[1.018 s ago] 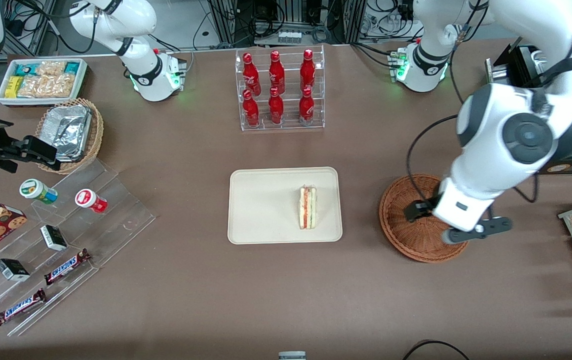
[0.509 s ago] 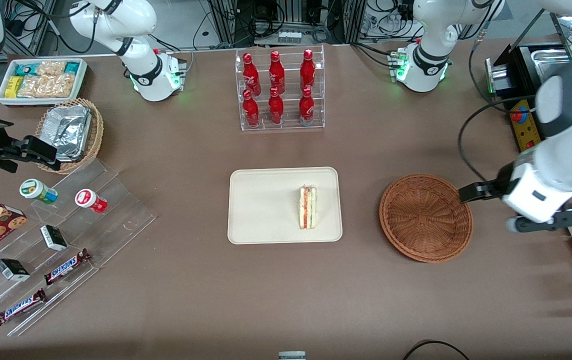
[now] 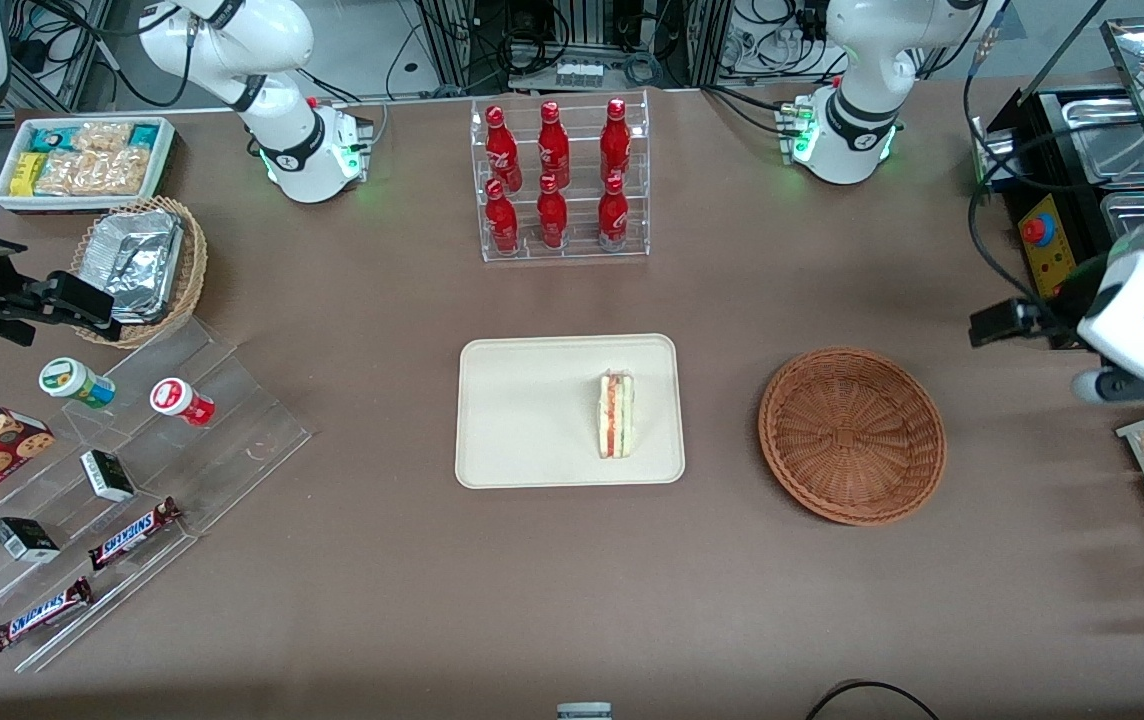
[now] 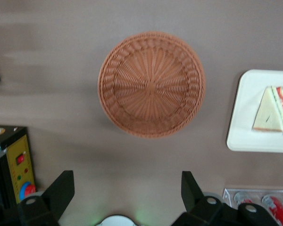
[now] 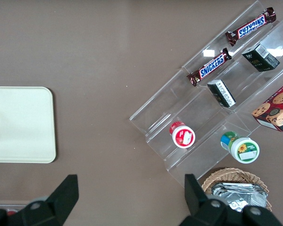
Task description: Place sandwich from basket to tray
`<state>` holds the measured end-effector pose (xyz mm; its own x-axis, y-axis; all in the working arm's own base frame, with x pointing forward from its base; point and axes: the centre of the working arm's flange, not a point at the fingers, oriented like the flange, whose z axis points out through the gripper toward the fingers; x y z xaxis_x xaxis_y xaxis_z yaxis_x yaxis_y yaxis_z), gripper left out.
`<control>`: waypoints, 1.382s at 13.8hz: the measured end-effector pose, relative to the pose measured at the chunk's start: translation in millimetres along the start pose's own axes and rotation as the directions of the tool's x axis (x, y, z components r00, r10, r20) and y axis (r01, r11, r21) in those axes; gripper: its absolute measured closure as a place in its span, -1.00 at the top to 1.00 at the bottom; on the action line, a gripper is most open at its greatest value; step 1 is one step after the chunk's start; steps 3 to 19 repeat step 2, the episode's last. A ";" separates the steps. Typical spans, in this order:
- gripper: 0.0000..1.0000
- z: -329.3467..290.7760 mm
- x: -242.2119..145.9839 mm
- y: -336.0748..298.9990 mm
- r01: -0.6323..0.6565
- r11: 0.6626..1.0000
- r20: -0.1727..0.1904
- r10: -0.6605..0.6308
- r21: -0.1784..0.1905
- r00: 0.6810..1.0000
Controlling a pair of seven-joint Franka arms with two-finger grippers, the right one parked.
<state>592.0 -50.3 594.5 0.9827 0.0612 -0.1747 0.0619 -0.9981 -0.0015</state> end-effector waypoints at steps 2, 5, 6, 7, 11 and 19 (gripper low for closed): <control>1.00 3.1 -15.8 0.3 -0.002 1.000 0.021 0.002 0.010 1.000; 1.00 3.1 -15.8 0.3 -0.002 1.000 0.021 0.002 0.010 1.000; 1.00 3.1 -15.8 0.3 -0.002 1.000 0.021 0.002 0.010 1.000; 1.00 3.1 -15.8 0.3 -0.002 1.000 0.021 0.002 0.010 1.000; 1.00 3.1 -15.8 0.3 -0.002 1.000 0.021 0.002 0.010 1.000; 1.00 3.1 -15.8 0.3 -0.002 1.000 0.021 0.002 0.010 1.000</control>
